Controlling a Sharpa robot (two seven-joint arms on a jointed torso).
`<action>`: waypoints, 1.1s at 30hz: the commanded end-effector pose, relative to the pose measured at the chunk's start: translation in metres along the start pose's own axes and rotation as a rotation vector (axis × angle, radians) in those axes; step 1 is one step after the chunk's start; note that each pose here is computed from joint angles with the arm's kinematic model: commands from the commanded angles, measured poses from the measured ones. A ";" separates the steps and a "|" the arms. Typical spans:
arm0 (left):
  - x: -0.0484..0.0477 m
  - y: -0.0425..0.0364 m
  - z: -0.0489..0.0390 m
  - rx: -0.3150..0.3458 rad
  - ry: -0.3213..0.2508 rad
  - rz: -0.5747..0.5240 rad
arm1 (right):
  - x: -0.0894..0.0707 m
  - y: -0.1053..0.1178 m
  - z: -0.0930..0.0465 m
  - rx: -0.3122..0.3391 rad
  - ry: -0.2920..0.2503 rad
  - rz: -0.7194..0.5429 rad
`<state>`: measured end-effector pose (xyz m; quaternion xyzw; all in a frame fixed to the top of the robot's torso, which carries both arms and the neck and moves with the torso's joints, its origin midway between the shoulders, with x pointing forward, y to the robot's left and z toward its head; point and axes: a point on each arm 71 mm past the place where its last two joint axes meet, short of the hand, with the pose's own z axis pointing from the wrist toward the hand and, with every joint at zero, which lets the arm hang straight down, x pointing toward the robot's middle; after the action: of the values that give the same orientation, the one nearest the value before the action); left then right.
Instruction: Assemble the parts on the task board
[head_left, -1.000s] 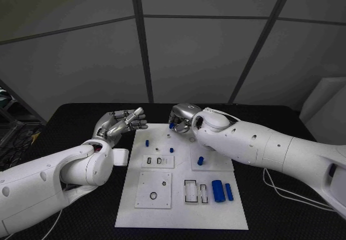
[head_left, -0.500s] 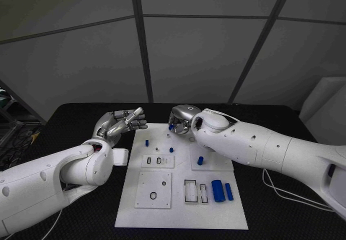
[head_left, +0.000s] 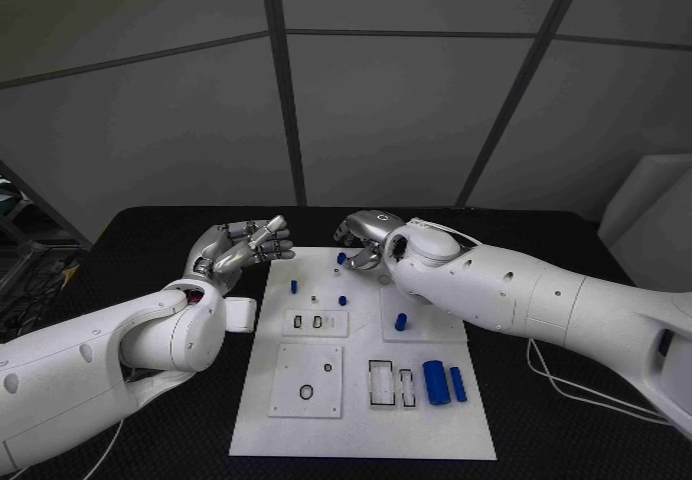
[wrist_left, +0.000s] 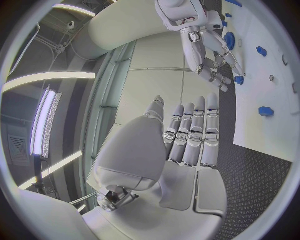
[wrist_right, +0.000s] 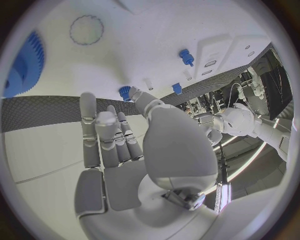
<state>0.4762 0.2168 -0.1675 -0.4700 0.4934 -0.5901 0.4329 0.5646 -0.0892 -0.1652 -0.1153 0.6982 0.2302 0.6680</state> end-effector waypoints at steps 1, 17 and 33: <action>0.0004 -0.0016 0.0004 0.007 0.012 -0.001 | -0.006 -0.002 -0.004 -0.009 -0.049 0.019; -0.0074 -0.0016 0.0000 0.007 0.001 0.005 | -0.036 -0.075 -0.075 0.146 -0.092 0.255; -0.0048 0.0008 0.0020 0.001 0.008 -0.001 | -0.027 -0.105 -0.082 0.260 0.091 0.273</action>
<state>0.4790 0.2230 -0.1700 -0.4725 0.4937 -0.5858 0.4357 0.5432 -0.2241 -0.1514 0.0553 0.7353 0.2284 0.6357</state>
